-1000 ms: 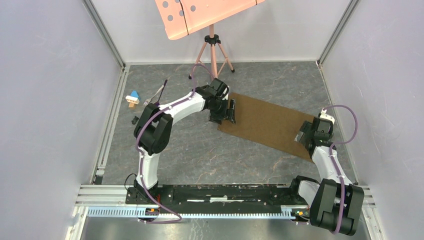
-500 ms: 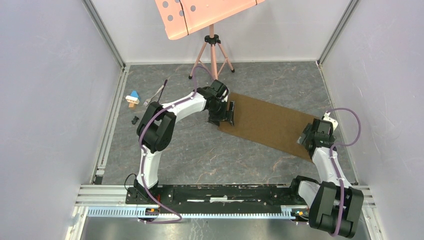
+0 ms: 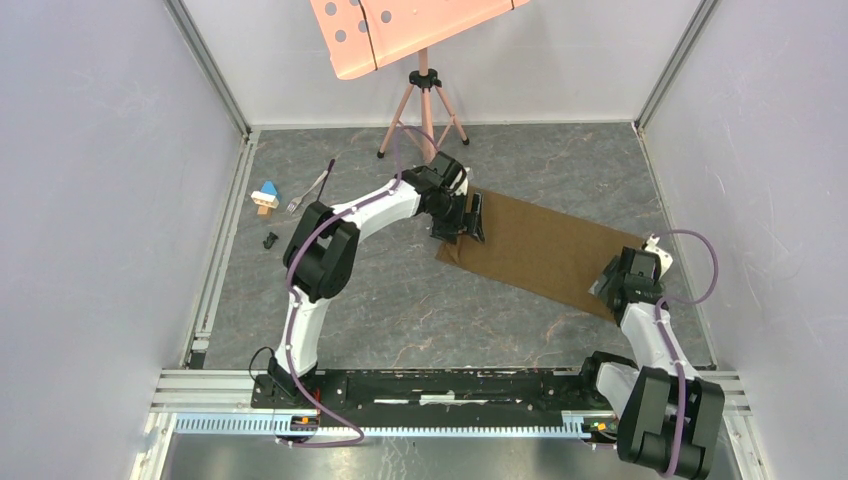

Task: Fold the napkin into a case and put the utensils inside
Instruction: Smooth out the rectangle-folded napkin at the center of the board.

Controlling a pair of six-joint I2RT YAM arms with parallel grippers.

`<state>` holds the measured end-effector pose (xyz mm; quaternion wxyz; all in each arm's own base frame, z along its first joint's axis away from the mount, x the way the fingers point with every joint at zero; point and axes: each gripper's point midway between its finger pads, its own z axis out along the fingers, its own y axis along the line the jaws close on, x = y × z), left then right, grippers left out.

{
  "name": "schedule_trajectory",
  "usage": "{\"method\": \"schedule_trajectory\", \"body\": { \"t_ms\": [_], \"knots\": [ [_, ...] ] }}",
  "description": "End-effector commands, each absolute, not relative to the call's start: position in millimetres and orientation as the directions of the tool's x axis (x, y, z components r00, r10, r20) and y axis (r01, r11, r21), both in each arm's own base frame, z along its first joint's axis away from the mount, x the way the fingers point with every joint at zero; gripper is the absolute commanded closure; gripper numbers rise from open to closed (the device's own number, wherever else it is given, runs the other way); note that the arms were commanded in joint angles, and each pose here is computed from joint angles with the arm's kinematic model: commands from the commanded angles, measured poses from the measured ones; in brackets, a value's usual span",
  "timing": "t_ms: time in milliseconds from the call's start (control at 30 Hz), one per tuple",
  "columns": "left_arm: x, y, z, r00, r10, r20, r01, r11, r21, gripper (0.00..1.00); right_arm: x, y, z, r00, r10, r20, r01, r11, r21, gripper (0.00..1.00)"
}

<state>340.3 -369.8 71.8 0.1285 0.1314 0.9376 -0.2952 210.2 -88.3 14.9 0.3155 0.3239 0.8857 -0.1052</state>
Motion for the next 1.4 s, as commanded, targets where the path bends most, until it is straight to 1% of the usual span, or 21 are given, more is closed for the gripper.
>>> {"method": "schedule_trajectory", "body": {
  "t_ms": [0,100,167,267,367,467,767,833,1100,1133,1233,1267,1300,1367],
  "knots": [
    [349.1,-365.9,56.6,-0.940,0.157,-0.303,0.294,0.823,-0.486,0.17,185.9,-88.8,7.6,-0.590,0.539,-0.601,0.684,0.730,-0.017,0.27],
    [353.0,-364.2,67.8,-0.928,0.168,-0.334,0.317,0.826,-0.466,0.17,202.2,-86.3,29.6,-0.553,0.532,-0.641,0.666,0.745,0.044,0.28],
    [352.8,-368.4,82.3,-0.921,0.172,-0.349,0.334,0.809,-0.483,0.17,210.7,-86.9,43.5,-0.530,0.529,-0.663,0.660,0.748,0.068,0.27],
    [346.3,-374.8,99.8,-0.919,0.173,-0.354,0.348,0.778,-0.523,0.17,207.5,-91.0,47.9,-0.526,0.539,-0.658,0.685,0.727,0.048,0.25],
    [341.5,-376.1,102.7,-0.924,0.169,-0.344,0.342,0.769,-0.540,0.18,189.4,-102.0,42.2,-0.508,0.582,-0.635,0.765,0.644,-0.022,0.24],
    [337.5,-376.0,102.4,-0.928,0.169,-0.331,0.336,0.763,-0.553,0.18,174.2,-107.5,34.1,-0.508,0.599,-0.619,0.799,0.596,-0.078,0.30],
    [331.4,-375.0,99.5,-0.931,0.170,-0.323,0.333,0.759,-0.559,0.19,169.6,-105.5,20.0,-0.485,0.618,-0.619,0.814,0.577,-0.061,0.44],
    [330.3,-376.3,98.6,-0.932,0.171,-0.320,0.333,0.755,-0.564,0.19,168.2,-105.6,15.7,-0.488,0.621,-0.613,0.817,0.573,-0.069,0.49],
    [331.9,-375.0,71.9,-0.941,0.184,-0.284,0.317,0.776,-0.545,0.19,167.9,-106.2,9.3,-0.487,0.626,-0.610,0.821,0.566,-0.074,0.50],
    [332.4,-375.6,69.8,-0.941,0.186,-0.282,0.316,0.777,-0.544,0.19,168.0,-106.2,8.7,-0.488,0.626,-0.608,0.821,0.566,-0.075,0.56],
    [336.7,-373.7,62.2,-0.943,0.181,-0.278,0.309,0.789,-0.531,0.19,168.9,-105.0,8.5,-0.499,0.625,-0.601,0.814,0.576,-0.076,0.73],
    [338.8,-371.9,59.7,-0.945,0.177,-0.277,0.303,0.794,-0.527,0.19,170.1,-104.4,9.5,-0.499,0.625,-0.600,0.812,0.579,-0.072,0.80],
    [340.1,-370.8,58.1,-0.945,0.174,-0.276,0.300,0.797,-0.524,0.19,170.2,-104.9,11.5,-0.497,0.625,-0.602,0.813,0.578,-0.071,0.84],
    [343.3,-366.2,52.5,-0.948,0.167,-0.270,0.289,0.808,-0.514,0.19,172.9,-105.7,17.0,-0.492,0.619,-0.612,0.811,0.582,-0.064,0.87]
  ]
}}
